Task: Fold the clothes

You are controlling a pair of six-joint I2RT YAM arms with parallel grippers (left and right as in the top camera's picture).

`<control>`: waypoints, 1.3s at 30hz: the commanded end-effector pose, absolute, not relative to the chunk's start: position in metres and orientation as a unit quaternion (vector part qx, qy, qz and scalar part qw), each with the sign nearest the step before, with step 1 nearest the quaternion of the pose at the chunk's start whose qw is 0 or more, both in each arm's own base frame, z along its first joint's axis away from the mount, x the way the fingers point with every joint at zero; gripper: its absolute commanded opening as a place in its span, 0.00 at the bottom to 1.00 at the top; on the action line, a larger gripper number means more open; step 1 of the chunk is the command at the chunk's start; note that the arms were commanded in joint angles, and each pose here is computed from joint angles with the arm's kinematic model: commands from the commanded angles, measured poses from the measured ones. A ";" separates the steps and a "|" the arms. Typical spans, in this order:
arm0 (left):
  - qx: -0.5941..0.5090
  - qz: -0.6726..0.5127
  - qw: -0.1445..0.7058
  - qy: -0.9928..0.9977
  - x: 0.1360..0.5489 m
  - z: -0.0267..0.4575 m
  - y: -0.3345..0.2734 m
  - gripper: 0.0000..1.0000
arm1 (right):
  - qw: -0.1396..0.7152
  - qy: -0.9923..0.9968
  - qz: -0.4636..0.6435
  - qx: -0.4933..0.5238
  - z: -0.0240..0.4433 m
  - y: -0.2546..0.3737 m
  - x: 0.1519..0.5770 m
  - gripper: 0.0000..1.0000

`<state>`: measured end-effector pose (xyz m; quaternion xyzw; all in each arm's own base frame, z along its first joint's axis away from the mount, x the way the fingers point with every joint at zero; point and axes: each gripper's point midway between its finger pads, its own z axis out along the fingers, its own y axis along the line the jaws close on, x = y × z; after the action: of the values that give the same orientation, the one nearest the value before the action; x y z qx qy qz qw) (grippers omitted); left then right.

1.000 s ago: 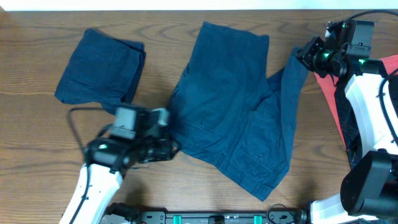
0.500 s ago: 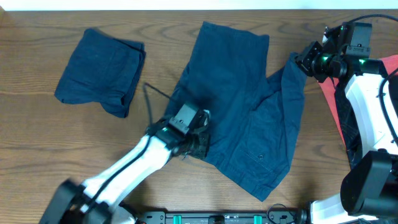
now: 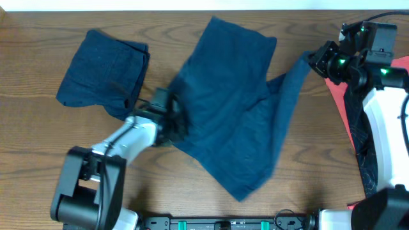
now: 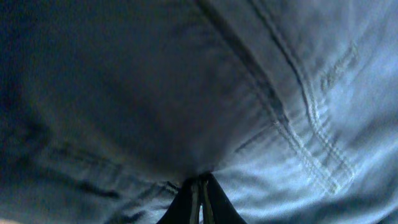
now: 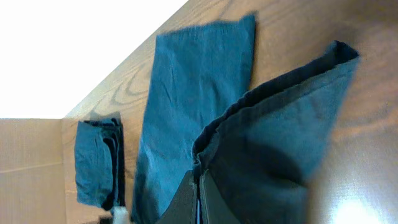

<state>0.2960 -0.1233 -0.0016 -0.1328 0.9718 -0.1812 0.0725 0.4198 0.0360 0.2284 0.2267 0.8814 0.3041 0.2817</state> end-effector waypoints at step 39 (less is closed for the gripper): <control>0.401 -0.013 -0.009 0.916 0.124 0.037 -0.240 0.57 | 0.238 0.907 0.237 0.254 0.215 0.021 0.384 0.01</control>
<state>0.1174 -0.2507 0.0556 0.3993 0.9145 -0.0643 -0.0059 0.3836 0.0226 0.2054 0.2644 0.9073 0.2404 0.2217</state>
